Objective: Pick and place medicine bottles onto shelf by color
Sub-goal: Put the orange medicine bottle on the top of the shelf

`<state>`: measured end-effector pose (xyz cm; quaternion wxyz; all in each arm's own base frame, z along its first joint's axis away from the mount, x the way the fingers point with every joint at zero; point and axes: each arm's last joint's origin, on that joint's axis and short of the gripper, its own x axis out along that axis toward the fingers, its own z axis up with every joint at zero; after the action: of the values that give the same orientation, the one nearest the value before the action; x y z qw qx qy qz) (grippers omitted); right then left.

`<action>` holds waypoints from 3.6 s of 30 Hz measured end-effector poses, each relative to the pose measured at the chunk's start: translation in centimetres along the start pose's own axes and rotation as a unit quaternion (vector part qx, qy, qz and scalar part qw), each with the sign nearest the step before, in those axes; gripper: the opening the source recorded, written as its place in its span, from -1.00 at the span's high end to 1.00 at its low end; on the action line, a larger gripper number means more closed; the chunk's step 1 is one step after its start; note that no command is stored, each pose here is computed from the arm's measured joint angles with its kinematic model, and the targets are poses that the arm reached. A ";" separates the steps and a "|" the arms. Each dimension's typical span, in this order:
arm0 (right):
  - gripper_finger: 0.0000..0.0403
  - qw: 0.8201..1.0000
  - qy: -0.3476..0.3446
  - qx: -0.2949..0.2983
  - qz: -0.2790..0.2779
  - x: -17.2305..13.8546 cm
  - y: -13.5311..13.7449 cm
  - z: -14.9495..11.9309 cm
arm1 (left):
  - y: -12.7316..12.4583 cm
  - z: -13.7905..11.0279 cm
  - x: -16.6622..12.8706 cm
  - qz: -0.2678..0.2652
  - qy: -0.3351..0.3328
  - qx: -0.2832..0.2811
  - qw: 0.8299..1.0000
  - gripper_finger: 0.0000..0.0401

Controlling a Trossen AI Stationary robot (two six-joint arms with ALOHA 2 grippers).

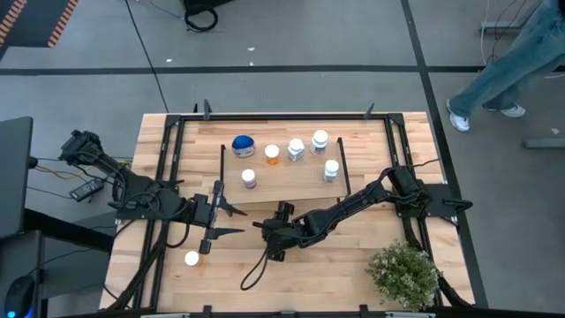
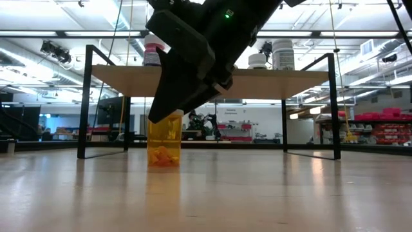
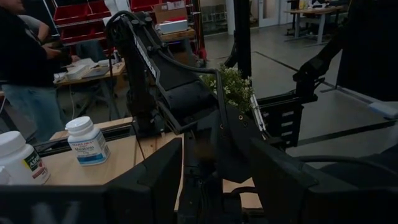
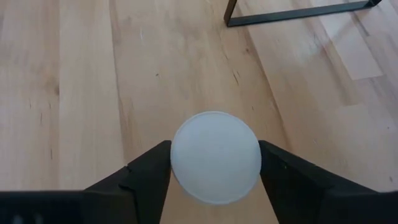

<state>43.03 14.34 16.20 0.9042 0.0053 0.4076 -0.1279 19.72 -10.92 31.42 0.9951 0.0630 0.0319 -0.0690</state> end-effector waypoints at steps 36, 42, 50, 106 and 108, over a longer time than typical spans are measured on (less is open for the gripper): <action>-0.14 0.997 0.015 -0.078 -0.014 -11.0 -0.9 10.0 | -0.1 -0.2 0.0 -0.002 0.011 -0.011 1.000 0.05; -0.14 0.996 0.028 -0.076 -0.043 -11.4 -2.4 10.3 | -0.4 -0.4 -0.2 -0.010 0.021 -0.016 1.000 0.05; -0.14 0.994 0.018 -0.073 -0.080 -12.9 -3.9 10.7 | -0.4 -0.5 -0.2 -0.011 0.026 -0.013 1.000 0.05; -0.14 0.991 -0.109 -0.002 0.073 -13.3 -14.2 6.2 | 0.0 -0.8 -0.1 0.001 0.039 -0.008 0.999 0.13; -0.14 0.991 -0.111 -0.003 0.070 -13.3 -14.4 6.3 | 0.0 -0.8 -0.1 0.001 0.039 -0.008 0.999 0.13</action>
<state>35.78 2.69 31.57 0.9506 0.0168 0.3035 -0.0626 19.59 -10.79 30.67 0.9937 0.0576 0.0709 -0.0652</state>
